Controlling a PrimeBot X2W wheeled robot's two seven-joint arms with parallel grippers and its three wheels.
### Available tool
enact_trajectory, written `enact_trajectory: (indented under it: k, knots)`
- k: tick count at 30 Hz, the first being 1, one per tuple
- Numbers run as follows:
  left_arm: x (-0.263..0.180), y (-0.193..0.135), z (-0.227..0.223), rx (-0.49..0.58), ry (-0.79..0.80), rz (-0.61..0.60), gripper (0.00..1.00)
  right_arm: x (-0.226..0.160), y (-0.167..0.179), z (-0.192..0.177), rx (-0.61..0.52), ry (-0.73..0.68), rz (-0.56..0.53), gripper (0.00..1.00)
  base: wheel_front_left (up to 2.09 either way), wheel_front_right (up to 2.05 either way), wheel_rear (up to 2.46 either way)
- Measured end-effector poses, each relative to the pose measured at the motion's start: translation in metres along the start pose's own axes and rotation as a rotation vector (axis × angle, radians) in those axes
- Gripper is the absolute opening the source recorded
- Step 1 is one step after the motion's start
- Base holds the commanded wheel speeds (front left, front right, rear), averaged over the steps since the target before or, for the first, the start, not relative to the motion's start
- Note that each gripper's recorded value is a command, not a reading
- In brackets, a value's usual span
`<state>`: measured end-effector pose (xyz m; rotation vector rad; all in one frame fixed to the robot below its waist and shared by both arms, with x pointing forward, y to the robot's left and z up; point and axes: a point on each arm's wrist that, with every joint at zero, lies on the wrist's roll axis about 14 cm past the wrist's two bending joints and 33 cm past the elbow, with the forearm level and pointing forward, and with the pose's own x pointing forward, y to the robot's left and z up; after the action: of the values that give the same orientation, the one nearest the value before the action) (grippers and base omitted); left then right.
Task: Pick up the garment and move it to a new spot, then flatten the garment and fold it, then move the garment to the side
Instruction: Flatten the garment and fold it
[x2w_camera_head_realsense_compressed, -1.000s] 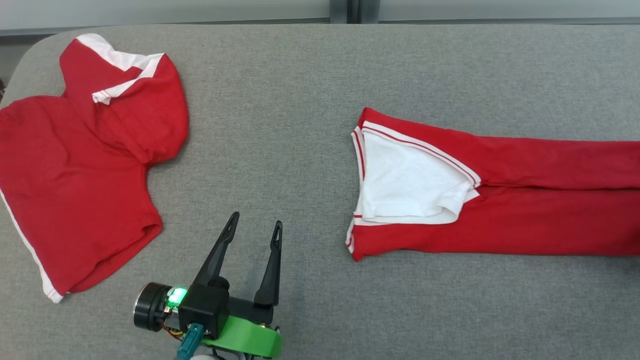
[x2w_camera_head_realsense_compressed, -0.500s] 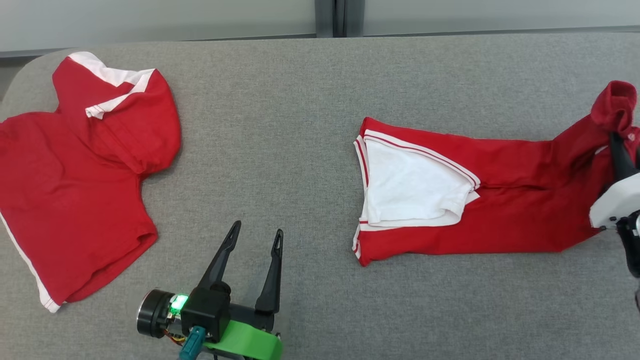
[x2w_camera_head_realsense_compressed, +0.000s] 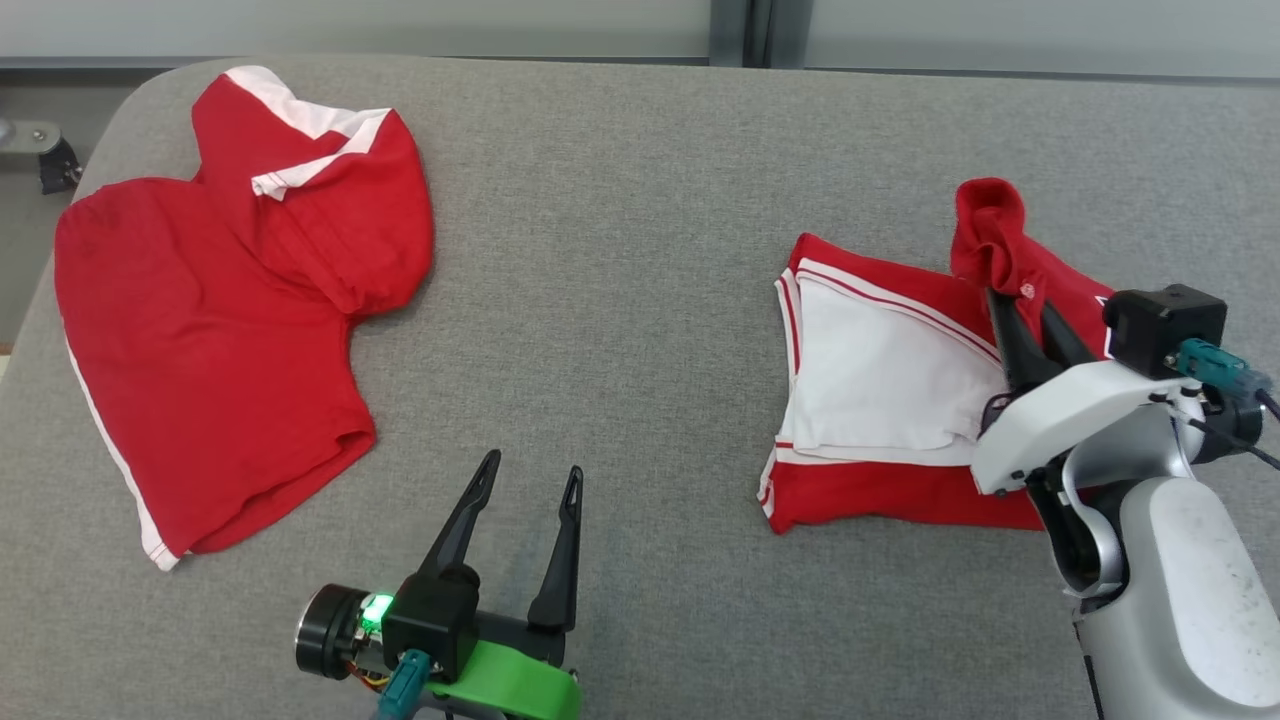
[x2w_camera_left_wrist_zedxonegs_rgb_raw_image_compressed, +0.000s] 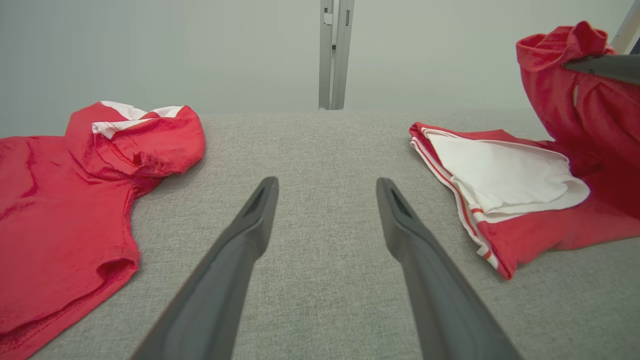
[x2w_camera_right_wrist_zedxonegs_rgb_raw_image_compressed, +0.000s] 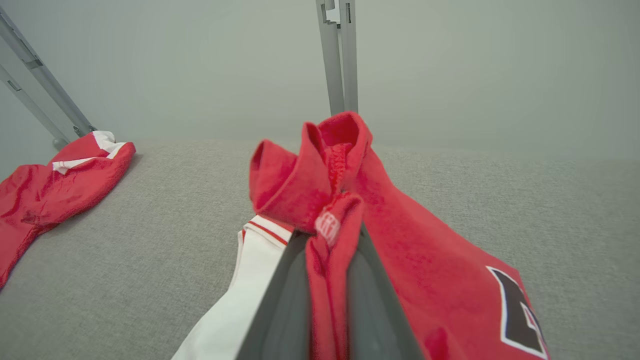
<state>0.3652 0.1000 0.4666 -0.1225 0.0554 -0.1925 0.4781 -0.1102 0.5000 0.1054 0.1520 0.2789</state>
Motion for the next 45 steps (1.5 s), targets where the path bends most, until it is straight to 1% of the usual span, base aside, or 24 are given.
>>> enact_trajectory:
  k: [7, 15, 16, 17, 19, 24, 25, 27, 29, 30, 33, 36, 41, 43, 45]
  knots:
    - [-0.005, 0.010, 0.001, -0.005, -0.001, 0.043, 1.00, 0.016, 0.047, -0.027, 0.010, 0.073, 0.117, 0.00, 0.00, 0.00, 0.00]
    - [-0.011, 0.015, 0.004, -0.002, -0.007, 0.068, 1.00, 0.027, 0.079, -0.053, 0.009, 0.149, 0.197, 0.00, 0.00, 0.00, 0.00]
    - [-0.012, 0.016, 0.004, -0.002, -0.008, 0.071, 1.00, 0.028, 0.081, -0.054, 0.015, 0.151, 0.201, 0.38, 0.00, 0.00, 0.00]
    - [-0.012, 0.016, 0.005, -0.002, -0.010, 0.074, 1.00, 0.029, 0.082, -0.053, 0.026, 0.146, 0.203, 1.00, 0.00, 0.00, 0.00]
    - [-0.012, 0.017, 0.005, -0.001, -0.011, 0.078, 1.00, 0.029, 0.084, -0.048, 0.076, 0.129, 0.209, 1.00, 0.00, 0.00, 0.00]
    - [-0.011, 0.013, 0.006, -0.006, -0.014, 0.069, 1.00, 0.025, 0.075, -0.018, 0.093, 0.012, 0.189, 1.00, 0.00, 0.00, 0.00]
    - [-0.010, 0.013, 0.006, -0.007, -0.016, 0.068, 1.00, 0.023, 0.068, -0.010, 0.088, -0.022, 0.175, 1.00, 0.00, 0.00, 0.00]
    - [-0.011, 0.011, 0.007, -0.010, -0.018, 0.065, 1.00, 0.013, 0.049, 0.006, 0.040, -0.096, 0.149, 1.00, 0.00, 0.00, 0.00]
    - [-0.010, 0.010, 0.009, -0.010, -0.027, 0.063, 1.00, 0.002, 0.028, 0.015, 0.022, -0.143, 0.105, 1.00, 0.00, 0.00, 0.00]
    - [-0.009, 0.010, 0.011, -0.009, -0.033, 0.062, 1.00, -0.005, 0.017, 0.015, -0.011, -0.152, 0.085, 1.00, 0.00, 0.00, 0.00]
    - [-0.006, 0.008, 0.017, -0.009, -0.052, 0.057, 1.00, -0.027, -0.009, 0.017, -0.042, -0.201, 0.023, 1.00, 0.00, 0.00, 0.00]
    - [-0.004, 0.005, 0.024, -0.001, -0.076, 0.049, 1.00, -0.047, -0.027, 0.015, -0.069, -0.230, -0.029, 1.00, 0.00, 0.00, 0.00]
    - [-0.005, -0.003, 0.036, 0.016, -0.115, 0.024, 1.00, -0.080, -0.040, 0.008, -0.098, -0.233, -0.091, 1.00, 0.00, 0.00, 0.00]
    - [-0.008, -0.006, 0.039, 0.028, -0.124, 0.014, 1.00, -0.094, -0.042, 0.023, -0.102, -0.288, -0.116, 1.00, 0.00, 0.00, 0.00]
    - [-0.010, -0.008, 0.044, 0.034, -0.140, 0.008, 1.00, -0.107, -0.041, 0.026, -0.097, -0.309, -0.132, 1.00, 0.00, 0.00, 0.00]
